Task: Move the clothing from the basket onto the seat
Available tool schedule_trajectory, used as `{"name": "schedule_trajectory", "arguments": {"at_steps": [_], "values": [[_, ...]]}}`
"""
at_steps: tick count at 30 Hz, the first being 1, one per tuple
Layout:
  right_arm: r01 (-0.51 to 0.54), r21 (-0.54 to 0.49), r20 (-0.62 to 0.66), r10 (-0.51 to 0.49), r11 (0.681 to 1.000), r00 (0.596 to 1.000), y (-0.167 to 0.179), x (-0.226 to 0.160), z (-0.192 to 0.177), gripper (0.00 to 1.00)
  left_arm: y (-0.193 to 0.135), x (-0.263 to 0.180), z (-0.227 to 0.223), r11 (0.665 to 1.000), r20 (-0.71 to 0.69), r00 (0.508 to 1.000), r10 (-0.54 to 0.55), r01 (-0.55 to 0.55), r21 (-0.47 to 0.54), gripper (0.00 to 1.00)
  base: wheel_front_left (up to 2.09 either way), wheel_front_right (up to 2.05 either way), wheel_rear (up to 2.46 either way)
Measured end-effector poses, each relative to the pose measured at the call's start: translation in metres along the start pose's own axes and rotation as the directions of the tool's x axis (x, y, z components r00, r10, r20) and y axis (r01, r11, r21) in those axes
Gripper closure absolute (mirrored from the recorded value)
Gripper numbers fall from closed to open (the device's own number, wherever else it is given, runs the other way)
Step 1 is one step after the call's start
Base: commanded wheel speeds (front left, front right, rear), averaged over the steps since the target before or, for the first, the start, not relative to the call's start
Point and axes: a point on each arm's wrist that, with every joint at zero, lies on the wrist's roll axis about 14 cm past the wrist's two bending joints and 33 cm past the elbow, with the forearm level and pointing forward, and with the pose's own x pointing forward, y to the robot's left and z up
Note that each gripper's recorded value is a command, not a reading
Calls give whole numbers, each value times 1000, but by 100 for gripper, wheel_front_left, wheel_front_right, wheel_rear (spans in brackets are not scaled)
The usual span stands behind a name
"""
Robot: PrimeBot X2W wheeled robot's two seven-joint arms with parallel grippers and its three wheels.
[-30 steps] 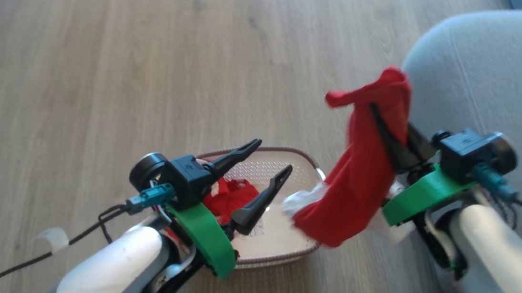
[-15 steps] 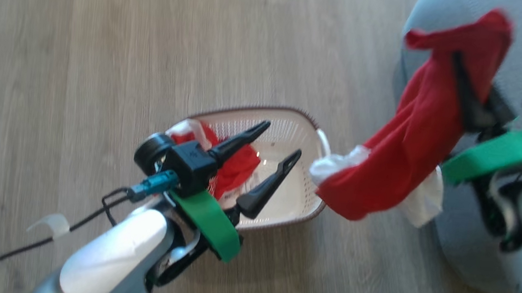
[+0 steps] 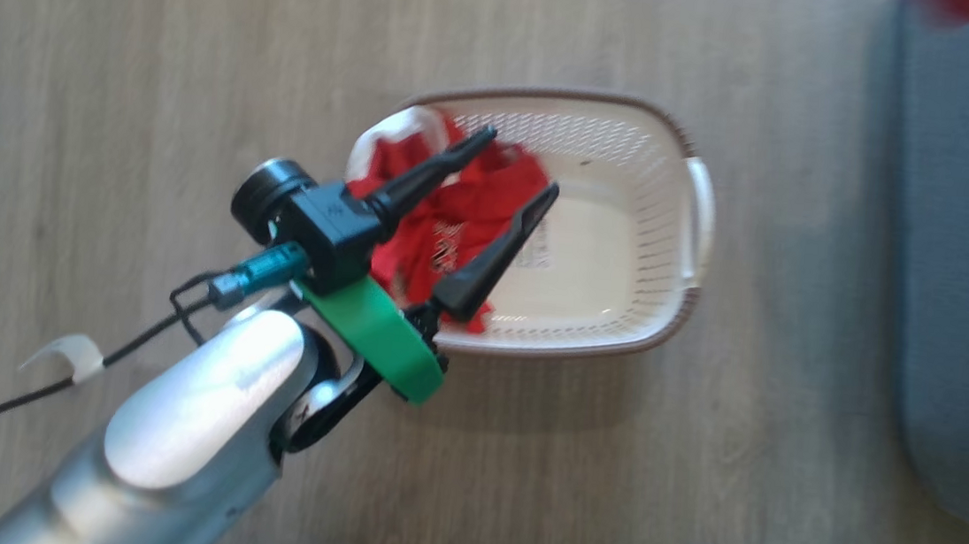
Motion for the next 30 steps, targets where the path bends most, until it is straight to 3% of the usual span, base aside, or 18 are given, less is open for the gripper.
{"name": "schedule_trajectory", "arguments": {"at_steps": [2, 7, 11, 17, 26, 30], "values": [[27, 2, 11, -27, 1000, 1000, -5, 11, 3, 100, 6, -2, -2, 1000, -2, 1000, 20, -20, -8, 0, 0, 0, 0], [216, -49, 32, -215, 975, 976, -55, 44, 13, 100, 35, -16, -12, 991, -16, 992, 126, -127, -41, 0, 0, 0, 0], [329, -3, 63, -328, 944, 943, -80, 56, 15, 100, 75, -36, -10, 957, 8, 960, 279, -278, -80, 0, 0, 0, 0], [379, -34, 2, -379, 925, 925, -87, 63, -3, 100, 89, -73, -47, 900, -86, 914, 397, -406, -156, 0, 0, 0, 0], [417, -74, 167, -401, 906, 901, -85, 67, 107, 100, 85, -84, -50, 885, -88, 904, 419, -428, -181, 0, 0, 0, 0], [455, -120, 133, -440, 882, 888, -100, 62, 101, 100, 80, -85, -60, 876, -109, 900, 422, -435, -208, 0, 0, 0, 0]]}}
